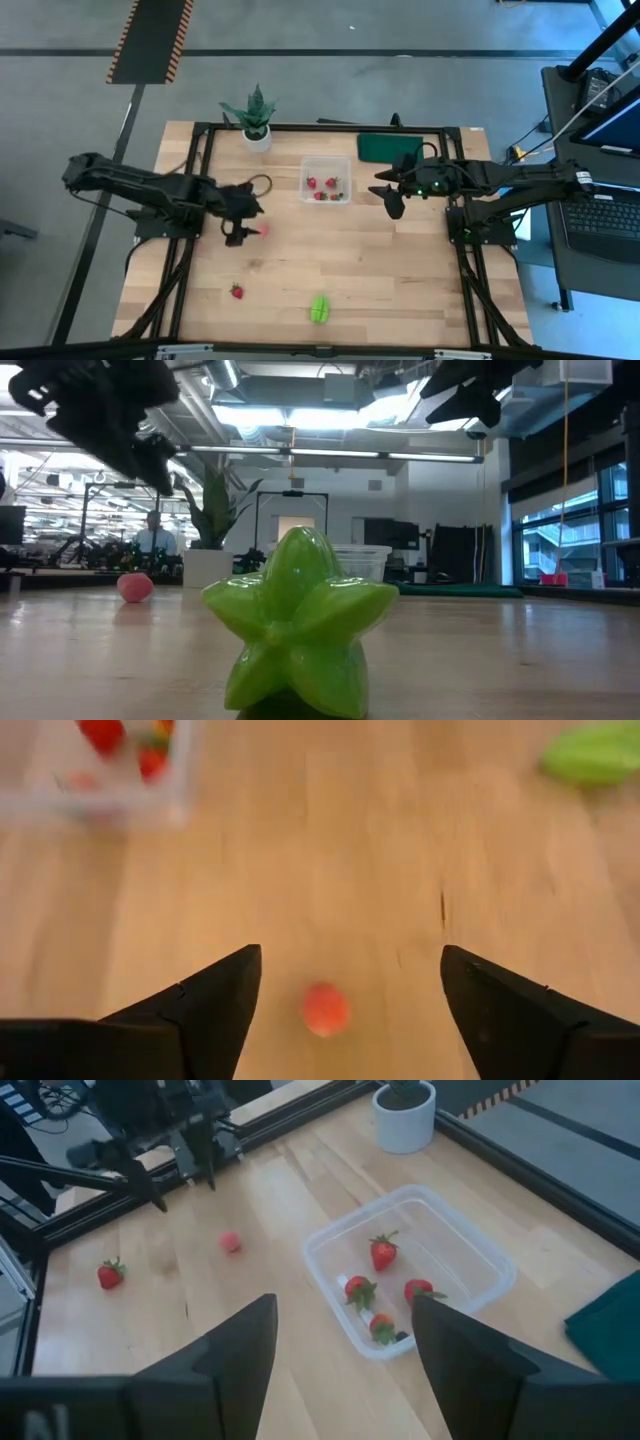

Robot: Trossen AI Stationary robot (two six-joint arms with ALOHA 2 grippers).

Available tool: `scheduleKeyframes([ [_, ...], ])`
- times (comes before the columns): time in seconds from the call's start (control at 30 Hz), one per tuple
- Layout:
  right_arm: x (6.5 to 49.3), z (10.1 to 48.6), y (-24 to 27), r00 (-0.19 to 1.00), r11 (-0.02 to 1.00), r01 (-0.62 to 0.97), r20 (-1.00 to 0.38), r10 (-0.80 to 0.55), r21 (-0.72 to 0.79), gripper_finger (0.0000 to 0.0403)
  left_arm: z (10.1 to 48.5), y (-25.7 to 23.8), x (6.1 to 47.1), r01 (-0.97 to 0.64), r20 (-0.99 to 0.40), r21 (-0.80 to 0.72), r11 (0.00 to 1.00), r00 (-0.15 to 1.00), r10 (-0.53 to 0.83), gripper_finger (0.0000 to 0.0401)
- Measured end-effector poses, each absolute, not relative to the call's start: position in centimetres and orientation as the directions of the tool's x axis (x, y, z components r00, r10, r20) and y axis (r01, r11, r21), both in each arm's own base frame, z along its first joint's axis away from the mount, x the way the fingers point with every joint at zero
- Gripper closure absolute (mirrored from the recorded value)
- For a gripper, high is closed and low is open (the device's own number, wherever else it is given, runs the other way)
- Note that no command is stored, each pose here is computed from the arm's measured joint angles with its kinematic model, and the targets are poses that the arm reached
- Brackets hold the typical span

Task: Pick and placing Produce into tupperware
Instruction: Put the peach into the transparent container

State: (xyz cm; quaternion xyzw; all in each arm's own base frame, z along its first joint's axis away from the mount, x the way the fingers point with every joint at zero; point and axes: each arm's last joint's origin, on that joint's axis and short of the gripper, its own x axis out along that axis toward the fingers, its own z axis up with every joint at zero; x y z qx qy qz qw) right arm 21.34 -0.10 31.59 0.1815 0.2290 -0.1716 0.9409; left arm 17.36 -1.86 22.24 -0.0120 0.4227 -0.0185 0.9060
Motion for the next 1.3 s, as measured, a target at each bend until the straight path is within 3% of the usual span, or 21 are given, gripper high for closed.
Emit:
scheduleKeyframes([
  [0.23,21.3,31.5,-0.1,0.833,0.888,0.396,-0.498,-0.240,0.235,0.0169,20.1,-2.8,18.7,-0.050,-0.848,-0.104,0.993,0.527,-0.063,0.0101],
  [0.57,21.3,31.5,-0.1,0.832,0.898,0.386,-0.501,-0.240,0.211,0.0169,16.1,-3.0,20.5,-0.111,-0.939,-0.044,0.993,0.345,-0.003,0.0101],
  [1.03,21.0,31.1,-0.1,0.803,0.898,0.397,-0.546,-0.241,0.188,0.0169,13.9,-3.1,21.8,-0.164,-0.955,-0.034,0.986,0.297,0.017,0.0103],
  [1.3,21.0,31.1,-0.1,0.802,0.904,0.390,-0.547,-0.241,0.174,0.0169,13.4,-3.1,22.0,-0.215,-0.961,-0.033,0.976,0.276,0.028,0.0134],
])
